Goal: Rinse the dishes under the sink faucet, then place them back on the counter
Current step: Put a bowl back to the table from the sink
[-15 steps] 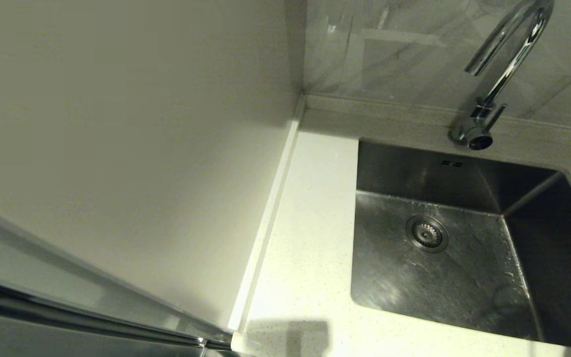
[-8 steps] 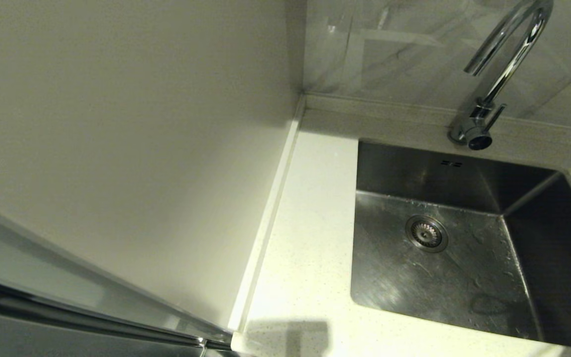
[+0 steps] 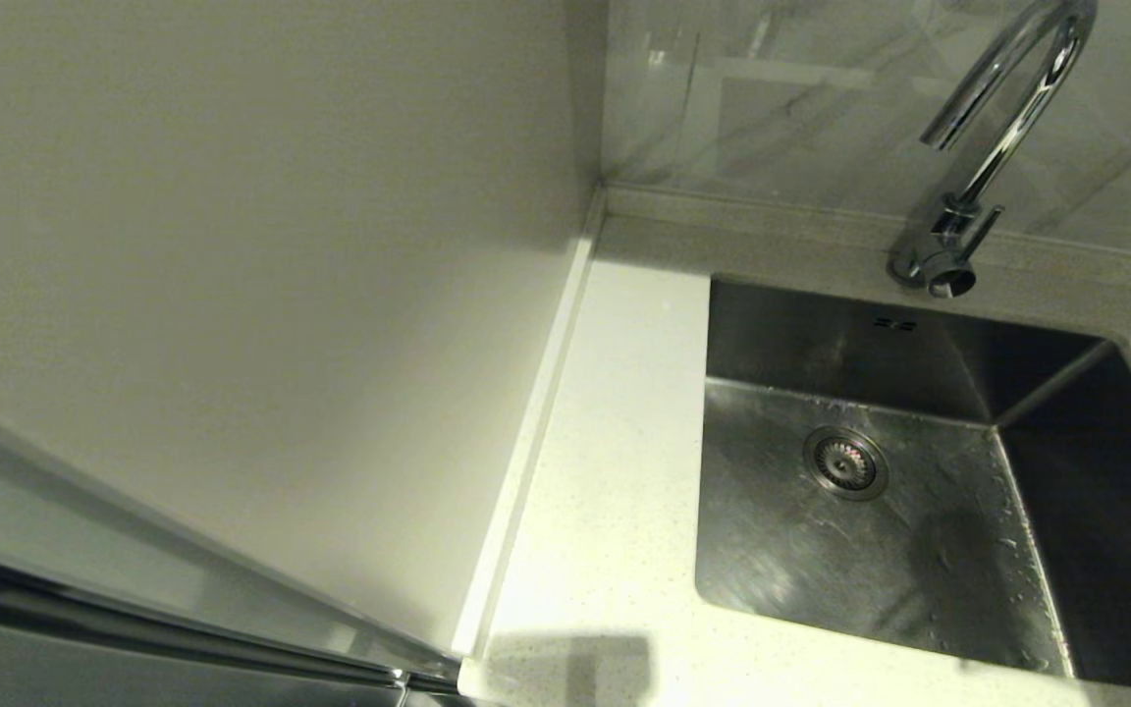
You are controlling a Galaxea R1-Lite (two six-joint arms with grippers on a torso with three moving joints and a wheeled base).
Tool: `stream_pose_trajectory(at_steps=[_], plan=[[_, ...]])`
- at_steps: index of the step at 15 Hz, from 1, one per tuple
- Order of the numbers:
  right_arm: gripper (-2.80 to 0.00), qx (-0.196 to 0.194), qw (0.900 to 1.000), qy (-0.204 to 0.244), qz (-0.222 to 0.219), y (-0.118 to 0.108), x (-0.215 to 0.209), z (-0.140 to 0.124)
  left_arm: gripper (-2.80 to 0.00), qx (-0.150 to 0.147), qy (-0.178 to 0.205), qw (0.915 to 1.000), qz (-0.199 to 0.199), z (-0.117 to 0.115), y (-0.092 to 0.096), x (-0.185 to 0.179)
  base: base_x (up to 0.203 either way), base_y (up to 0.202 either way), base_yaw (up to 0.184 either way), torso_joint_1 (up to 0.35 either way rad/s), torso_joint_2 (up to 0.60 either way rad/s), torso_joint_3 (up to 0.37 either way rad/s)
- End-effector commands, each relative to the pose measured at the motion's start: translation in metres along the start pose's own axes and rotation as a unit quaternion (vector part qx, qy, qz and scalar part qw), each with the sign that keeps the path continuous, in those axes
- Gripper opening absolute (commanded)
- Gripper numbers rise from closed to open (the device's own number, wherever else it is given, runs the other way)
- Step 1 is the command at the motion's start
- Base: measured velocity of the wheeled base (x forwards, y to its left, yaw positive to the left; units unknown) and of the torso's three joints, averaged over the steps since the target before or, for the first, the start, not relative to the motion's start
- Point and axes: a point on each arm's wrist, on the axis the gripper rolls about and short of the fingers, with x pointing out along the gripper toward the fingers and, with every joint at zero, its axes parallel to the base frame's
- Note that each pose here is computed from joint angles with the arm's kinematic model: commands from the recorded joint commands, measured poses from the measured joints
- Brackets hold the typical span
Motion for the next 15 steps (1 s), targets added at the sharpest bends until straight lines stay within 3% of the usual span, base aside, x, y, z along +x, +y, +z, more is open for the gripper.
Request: stream_pose_trajectory(at_steps=[1, 5, 11, 15], plan=[[-2.80, 0.007, 0.998, -0.058, 0.019, -0.009, -0.046, -0.003, -2.80, 0.000, 0.001, 1.0000, 0.000, -0.001, 0.000, 0.000, 0.000, 0.000, 0.000, 0.000, 0.00, 0.000], [-2.80, -0.037, 0.994, -0.090, 0.048, -0.034, -0.097, -0.023, -2.80, 0.000, 0.001, 1.0000, 0.000, 0.000, 0.000, 0.000, 0.000, 0.000, 0.000, 0.000, 0.00, 0.000], [-2.80, -0.047, 0.980, -0.178, 0.077, -0.089, -0.166, -0.075, -2.80, 0.000, 0.001, 1.0000, 0.000, -0.001, 0.000, 0.000, 0.000, 0.000, 0.000, 0.000, 0.00, 0.000], [-2.80, -0.040, 0.973, -0.209, 0.088, -0.110, -0.178, -0.113, -2.80, 0.000, 0.001, 1.0000, -0.001, -0.001, 0.000, 0.000, 0.000, 0.000, 0.000, 0.000, 0.00, 0.000]])
